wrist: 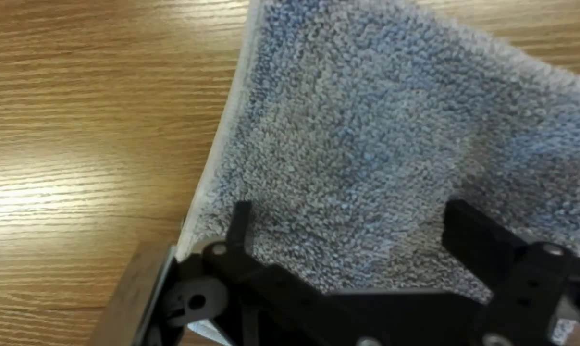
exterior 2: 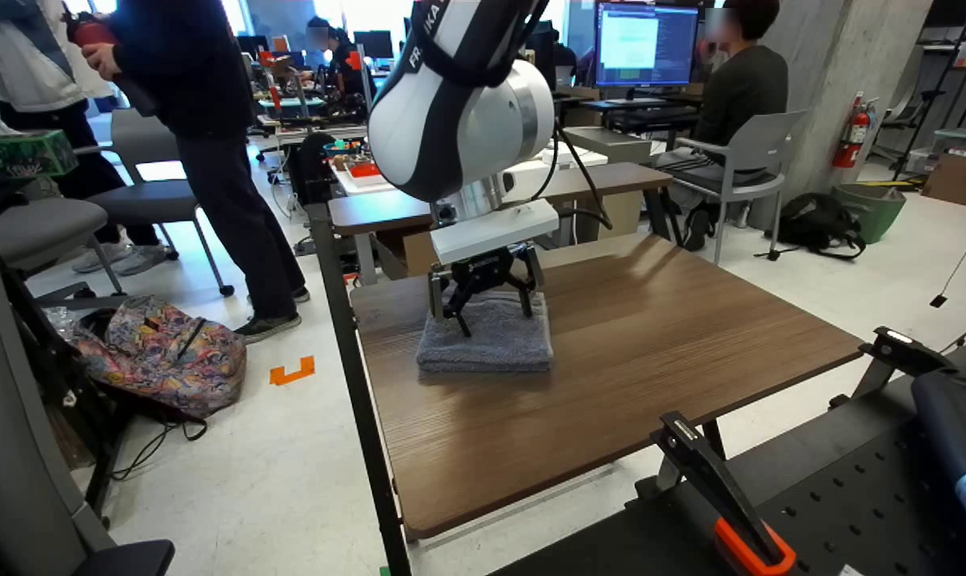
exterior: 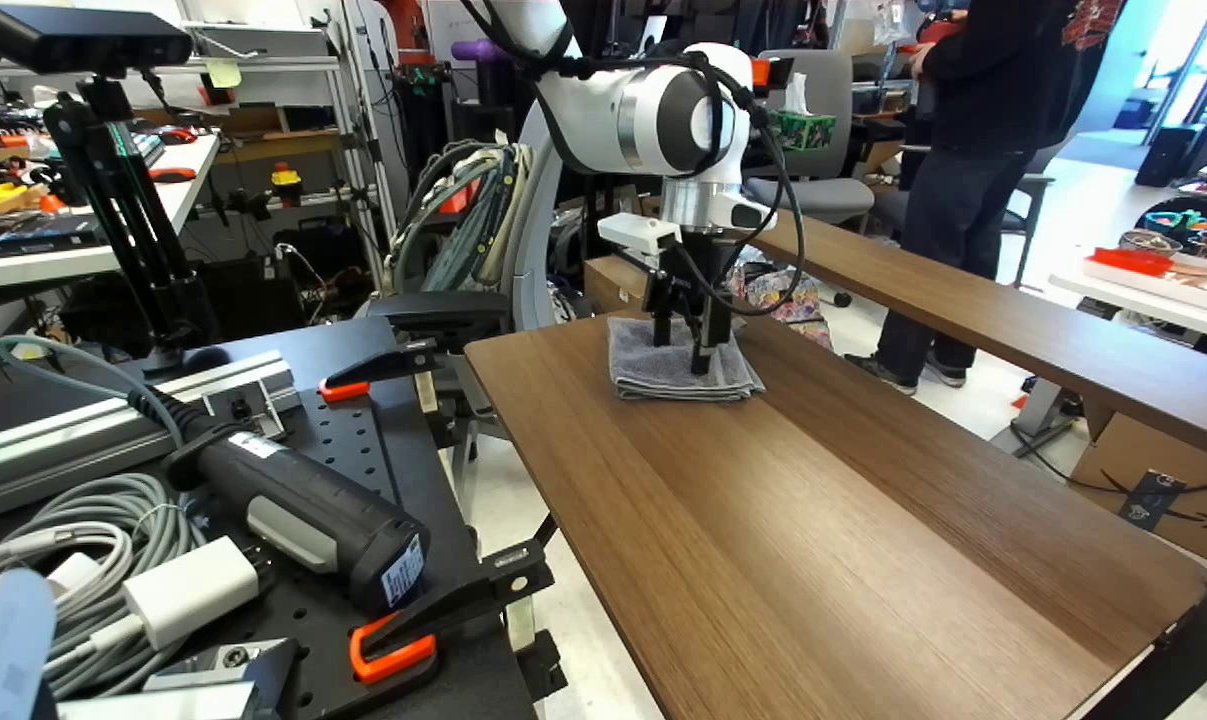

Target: Slide the cloth to the right on the desk

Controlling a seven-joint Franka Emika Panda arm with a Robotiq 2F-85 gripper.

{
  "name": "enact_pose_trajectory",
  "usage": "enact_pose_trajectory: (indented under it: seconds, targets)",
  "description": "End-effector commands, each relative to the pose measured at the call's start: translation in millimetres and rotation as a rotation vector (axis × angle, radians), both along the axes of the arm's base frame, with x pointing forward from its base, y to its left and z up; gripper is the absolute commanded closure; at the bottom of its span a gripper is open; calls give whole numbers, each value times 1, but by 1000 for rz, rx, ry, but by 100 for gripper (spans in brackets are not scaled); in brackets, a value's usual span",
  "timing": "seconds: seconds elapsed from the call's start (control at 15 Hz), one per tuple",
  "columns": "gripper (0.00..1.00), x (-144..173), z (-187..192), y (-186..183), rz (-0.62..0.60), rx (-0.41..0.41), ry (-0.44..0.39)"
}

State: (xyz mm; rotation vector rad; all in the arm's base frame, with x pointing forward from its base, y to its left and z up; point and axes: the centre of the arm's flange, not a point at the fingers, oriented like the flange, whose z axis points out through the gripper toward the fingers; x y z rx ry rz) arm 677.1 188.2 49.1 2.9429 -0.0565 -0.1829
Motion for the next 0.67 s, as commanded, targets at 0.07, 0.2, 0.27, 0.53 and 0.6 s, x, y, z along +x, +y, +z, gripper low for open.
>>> enact_pose_trajectory:
  seconds: [0.07,0.2,0.27,0.53,0.6]
  targets:
    - [0,19,-8,-10,-12,-44,21]
    - [0,25,-8,-23,-31,-59,24]
    - [0,28,-8,-31,-37,-64,31]
    - [0,37,-6,-76,-74,-66,82]
    - [0,38,-5,-90,-86,-64,95]
